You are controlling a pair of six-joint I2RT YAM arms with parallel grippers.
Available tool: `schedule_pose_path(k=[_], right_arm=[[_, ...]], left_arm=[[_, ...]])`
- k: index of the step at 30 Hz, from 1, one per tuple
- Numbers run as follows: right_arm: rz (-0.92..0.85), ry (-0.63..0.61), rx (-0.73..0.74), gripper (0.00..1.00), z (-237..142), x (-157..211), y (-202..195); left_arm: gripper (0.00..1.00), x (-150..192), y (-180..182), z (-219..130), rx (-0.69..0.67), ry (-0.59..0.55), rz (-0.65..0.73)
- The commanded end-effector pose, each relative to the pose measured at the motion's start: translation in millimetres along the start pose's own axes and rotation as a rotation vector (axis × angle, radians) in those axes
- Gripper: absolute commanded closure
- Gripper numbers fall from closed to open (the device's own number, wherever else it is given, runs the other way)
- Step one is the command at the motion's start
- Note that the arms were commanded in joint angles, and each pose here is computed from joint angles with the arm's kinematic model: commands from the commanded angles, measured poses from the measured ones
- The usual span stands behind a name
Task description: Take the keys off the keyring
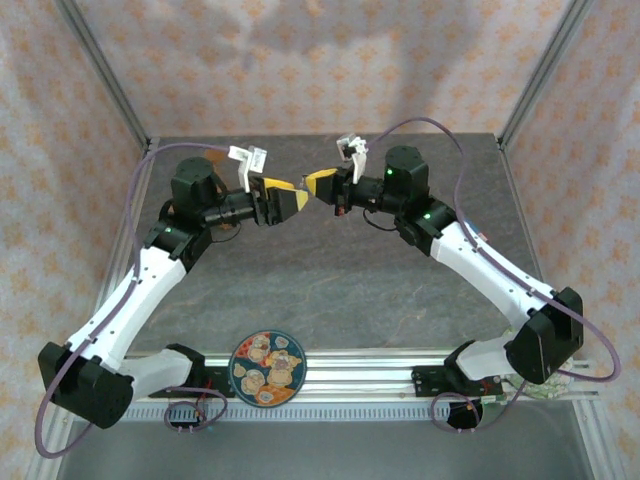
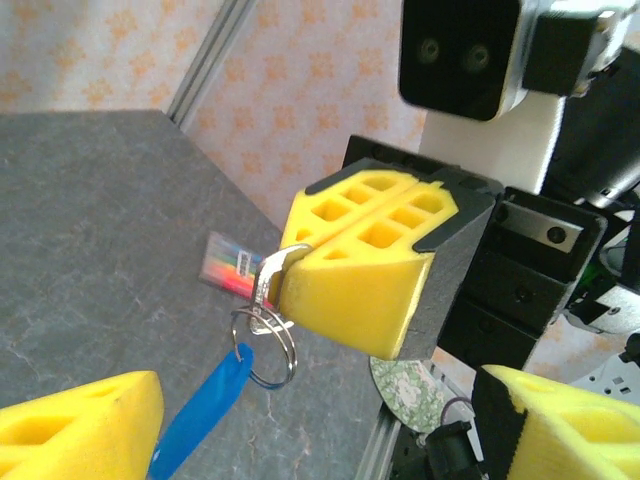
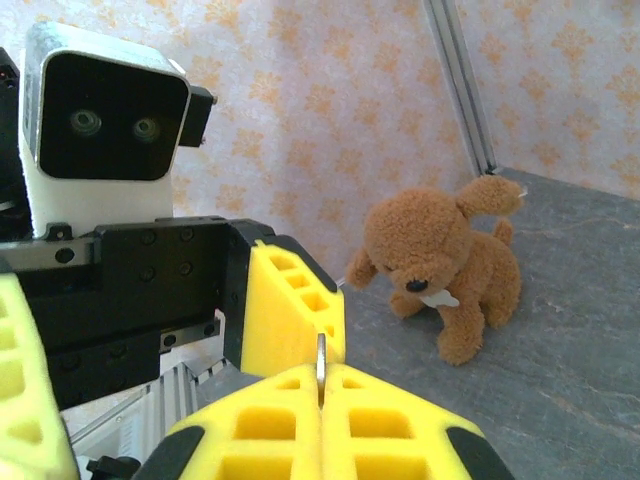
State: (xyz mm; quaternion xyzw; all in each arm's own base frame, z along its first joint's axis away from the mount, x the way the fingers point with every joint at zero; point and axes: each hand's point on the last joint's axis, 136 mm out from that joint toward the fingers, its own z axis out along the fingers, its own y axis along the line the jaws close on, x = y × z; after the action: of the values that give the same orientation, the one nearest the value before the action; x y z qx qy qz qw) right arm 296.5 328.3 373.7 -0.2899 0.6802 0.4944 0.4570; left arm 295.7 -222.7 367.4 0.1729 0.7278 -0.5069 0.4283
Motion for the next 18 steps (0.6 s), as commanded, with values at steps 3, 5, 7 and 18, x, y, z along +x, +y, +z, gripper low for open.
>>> schedule_pose_path(k=[3, 5, 7, 18], right_arm=[[-0.037, -0.072, -0.104, 1.0, -11, -25, 28], [-0.03, -0.078, -0.129, 1.0, -13, -27, 30], [-0.018, -0.084, -0.161, 1.0, -15, -29, 33], [0.048, -0.113, -0.379, 1.0, -20, -46, 56]], left_arm=[[0.19, -21, -13, -19, 0.026, -0.093, 0.047], [0.19, -26, -16, -23, 0.057, -0.116, 0.046], [0.2, -31, -19, -26, 0.097, -0.14, 0.02], [0.28, -48, -35, -32, 0.32, -0.199, -0.046]])
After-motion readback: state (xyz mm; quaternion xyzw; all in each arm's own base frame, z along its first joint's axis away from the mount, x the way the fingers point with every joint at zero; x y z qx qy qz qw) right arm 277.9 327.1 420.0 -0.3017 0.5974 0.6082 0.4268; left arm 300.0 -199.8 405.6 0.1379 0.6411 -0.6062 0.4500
